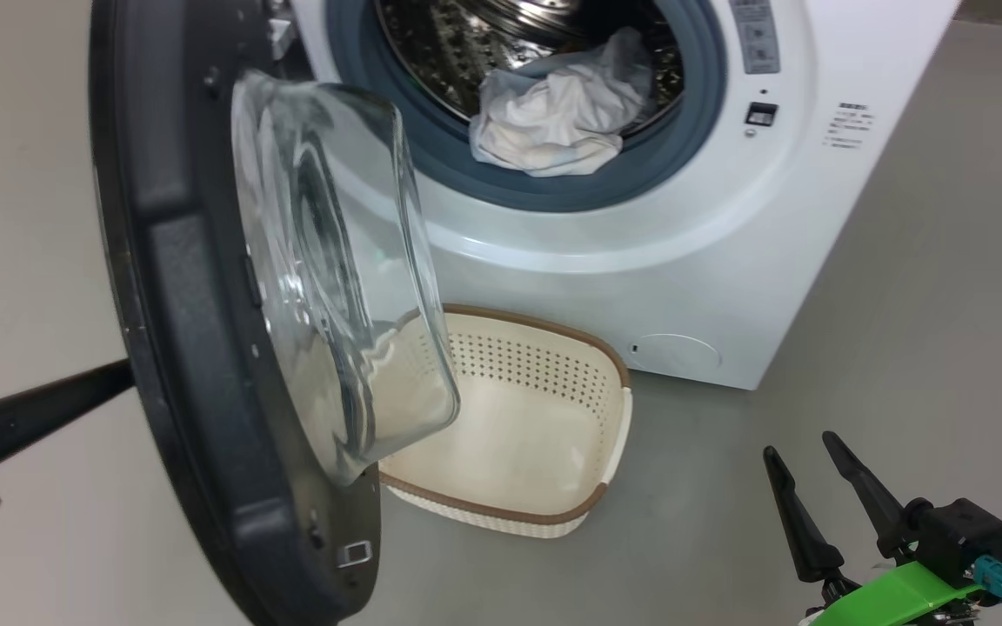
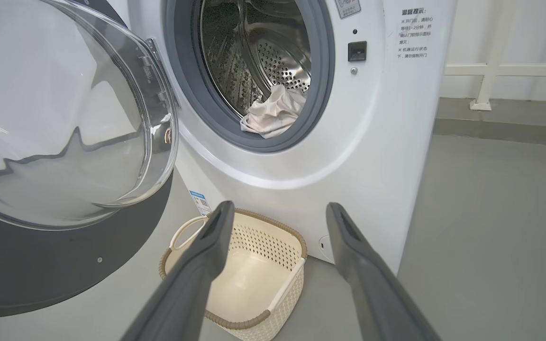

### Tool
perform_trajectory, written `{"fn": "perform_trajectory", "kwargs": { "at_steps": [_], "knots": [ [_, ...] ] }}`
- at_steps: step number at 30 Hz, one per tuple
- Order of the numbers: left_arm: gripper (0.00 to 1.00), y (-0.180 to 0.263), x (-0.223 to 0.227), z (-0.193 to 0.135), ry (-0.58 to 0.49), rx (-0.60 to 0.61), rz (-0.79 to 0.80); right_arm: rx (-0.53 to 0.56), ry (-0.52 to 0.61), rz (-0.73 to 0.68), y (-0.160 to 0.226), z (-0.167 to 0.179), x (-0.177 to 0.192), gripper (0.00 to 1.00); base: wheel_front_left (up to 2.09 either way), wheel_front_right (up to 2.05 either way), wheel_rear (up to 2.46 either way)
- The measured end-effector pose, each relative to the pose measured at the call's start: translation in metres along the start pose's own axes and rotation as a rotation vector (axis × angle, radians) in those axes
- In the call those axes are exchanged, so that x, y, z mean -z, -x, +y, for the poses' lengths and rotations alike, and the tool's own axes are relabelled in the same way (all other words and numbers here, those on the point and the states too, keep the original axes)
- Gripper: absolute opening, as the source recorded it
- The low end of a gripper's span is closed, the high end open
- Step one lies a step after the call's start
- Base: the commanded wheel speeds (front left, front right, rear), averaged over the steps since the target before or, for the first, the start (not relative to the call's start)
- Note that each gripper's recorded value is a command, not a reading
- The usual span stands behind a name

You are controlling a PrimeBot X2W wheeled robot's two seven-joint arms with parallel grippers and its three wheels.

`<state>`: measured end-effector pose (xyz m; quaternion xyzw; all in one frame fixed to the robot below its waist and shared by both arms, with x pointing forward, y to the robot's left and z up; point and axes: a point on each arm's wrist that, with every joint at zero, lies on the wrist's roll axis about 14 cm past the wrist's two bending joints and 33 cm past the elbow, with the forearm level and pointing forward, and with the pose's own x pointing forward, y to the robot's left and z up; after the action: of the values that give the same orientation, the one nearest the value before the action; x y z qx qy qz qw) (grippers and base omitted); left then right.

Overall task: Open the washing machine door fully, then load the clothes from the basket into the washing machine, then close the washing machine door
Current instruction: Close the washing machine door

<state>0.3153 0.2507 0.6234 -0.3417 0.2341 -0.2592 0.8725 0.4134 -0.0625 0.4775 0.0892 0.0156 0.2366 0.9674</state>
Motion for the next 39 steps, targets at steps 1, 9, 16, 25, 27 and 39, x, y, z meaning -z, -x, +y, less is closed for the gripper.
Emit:
{"fn": "perform_trajectory", "kwargs": {
  "at_steps": [1,9,16,25,27,39],
  "knots": [
    [0.0,-0.005,0.001,-0.003,-0.005,0.013,0.009,0.011,-0.001,-0.003,0.002,-0.003,-0.001,1.0,0.0,0.0,0.0],
    [0.0,-0.041,0.001,-0.019,-0.016,0.115,0.06,0.105,-0.005,-0.023,0.022,-0.026,-0.007,1.0,0.0,0.0,0.0],
    [0.0,-0.082,-0.001,-0.04,-0.038,0.214,0.105,0.198,-0.011,-0.036,0.044,-0.047,-0.011,1.0,0.0,0.0,0.0],
    [0.0,-0.139,-0.01,-0.062,-0.057,0.304,0.143,0.301,-0.027,-0.046,0.069,-0.068,-0.012,1.0,0.0,0.0,0.0],
    [0.0,-0.15,-0.011,-0.064,-0.051,0.316,0.147,0.324,-0.029,-0.056,0.073,-0.072,-0.014,1.0,0.0,0.0,0.0],
    [0.0,-0.21,-0.02,-0.081,-0.013,0.386,0.128,0.446,-0.025,-0.065,0.101,-0.099,-0.017,1.0,0.0,0.0,0.0]
  ]
}}
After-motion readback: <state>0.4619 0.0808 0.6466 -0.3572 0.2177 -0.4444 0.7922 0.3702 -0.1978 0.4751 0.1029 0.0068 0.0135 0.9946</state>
